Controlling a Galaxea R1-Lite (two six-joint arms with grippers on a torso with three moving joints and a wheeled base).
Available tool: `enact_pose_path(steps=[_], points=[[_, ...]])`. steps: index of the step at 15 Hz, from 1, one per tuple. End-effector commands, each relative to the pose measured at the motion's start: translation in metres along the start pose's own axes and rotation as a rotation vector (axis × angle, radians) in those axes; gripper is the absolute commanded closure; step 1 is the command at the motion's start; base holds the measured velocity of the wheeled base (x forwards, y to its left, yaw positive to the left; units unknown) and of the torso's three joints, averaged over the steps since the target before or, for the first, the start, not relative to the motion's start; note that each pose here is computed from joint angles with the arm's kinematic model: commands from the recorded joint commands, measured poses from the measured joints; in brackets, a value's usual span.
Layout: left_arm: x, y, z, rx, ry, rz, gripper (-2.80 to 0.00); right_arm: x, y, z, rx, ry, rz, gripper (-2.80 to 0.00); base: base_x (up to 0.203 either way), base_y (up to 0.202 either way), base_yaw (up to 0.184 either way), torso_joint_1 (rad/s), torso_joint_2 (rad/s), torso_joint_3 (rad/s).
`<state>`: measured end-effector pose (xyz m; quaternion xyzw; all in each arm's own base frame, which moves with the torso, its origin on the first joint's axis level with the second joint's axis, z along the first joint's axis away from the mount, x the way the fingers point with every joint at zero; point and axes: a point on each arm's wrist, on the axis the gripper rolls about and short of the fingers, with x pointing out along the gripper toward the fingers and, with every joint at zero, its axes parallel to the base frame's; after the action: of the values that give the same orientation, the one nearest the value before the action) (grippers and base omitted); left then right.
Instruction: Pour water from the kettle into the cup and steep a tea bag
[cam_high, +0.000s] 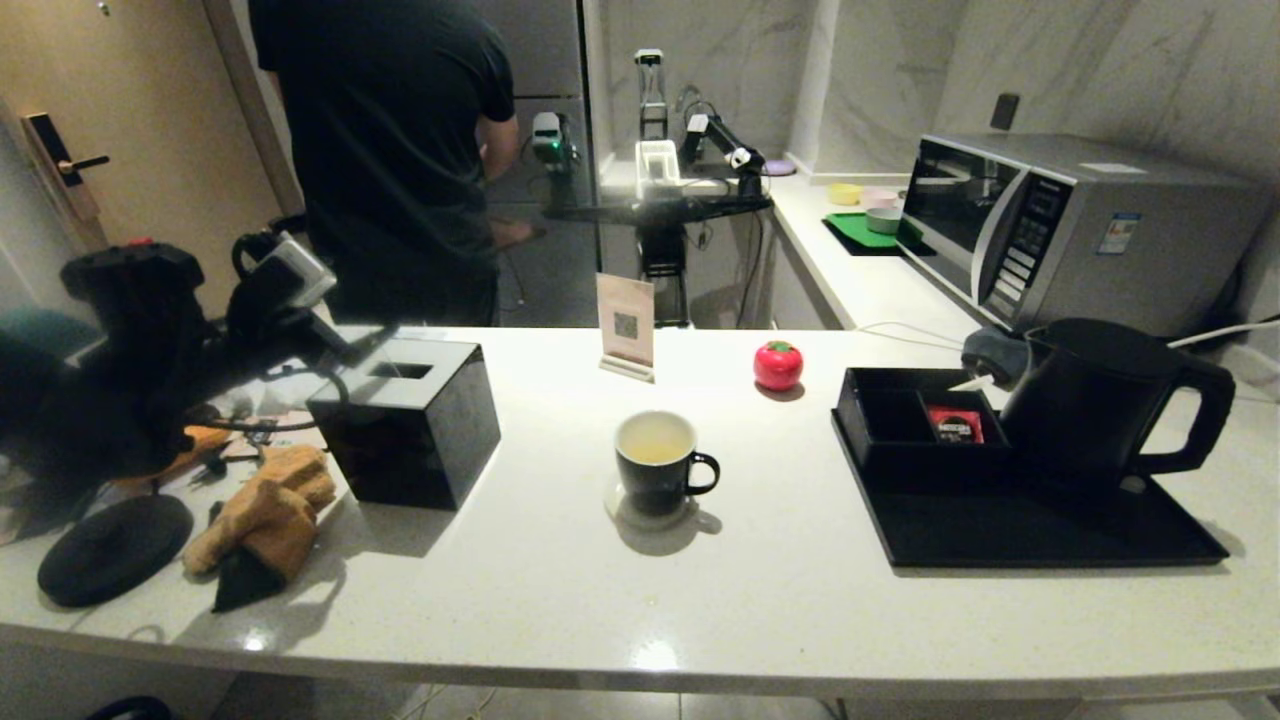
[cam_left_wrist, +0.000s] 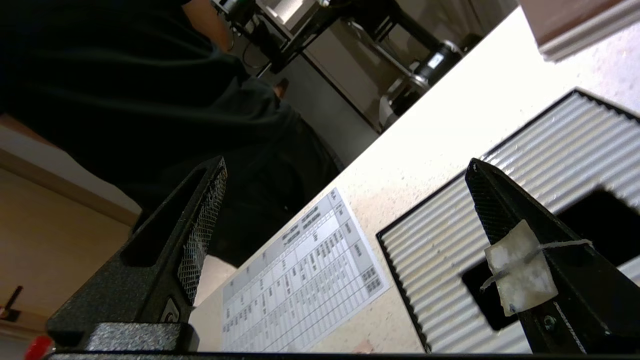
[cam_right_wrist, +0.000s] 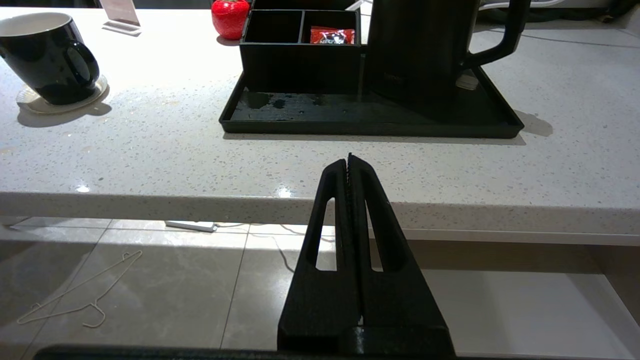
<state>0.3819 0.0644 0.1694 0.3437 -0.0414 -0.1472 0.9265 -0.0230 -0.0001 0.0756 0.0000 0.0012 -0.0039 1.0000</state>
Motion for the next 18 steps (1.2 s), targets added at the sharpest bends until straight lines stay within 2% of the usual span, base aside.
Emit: enact_pose_path(steps=[1,7,9,14,18], points=[[-0.003,0.000,0.001,0.029,0.025,-0.021,-2.80,0.000,0.000,0.000,0.000,0.001,0.000,0.00,0.000,0.000,0.000,0.000,0.00,0.000],[-0.021,-0.002,-0.005,0.132,0.191,-0.177,-2.80,0.000,0.000,0.000,0.000,0.000,-0.001,0.00,0.000,0.000,0.000,0.000,0.00,0.000],[-0.027,0.002,-0.004,0.159,0.220,-0.198,-2.80,0.000,0.000,0.000,0.000,-0.001,-0.001,0.00,0.000,0.000,0.000,0.000,0.00,0.000],[-0.029,0.010,-0.002,0.178,0.219,-0.179,-2.80,0.000,0.000,0.000,0.000,0.001,0.000,0.00,0.000,0.000,0.000,0.000,0.00,0.000],[-0.030,0.011,0.005,0.150,0.178,-0.188,-2.80,0.000,0.000,0.000,0.000,0.000,0.000,0.00,0.000,0.000,0.000,0.000,0.00,0.000]])
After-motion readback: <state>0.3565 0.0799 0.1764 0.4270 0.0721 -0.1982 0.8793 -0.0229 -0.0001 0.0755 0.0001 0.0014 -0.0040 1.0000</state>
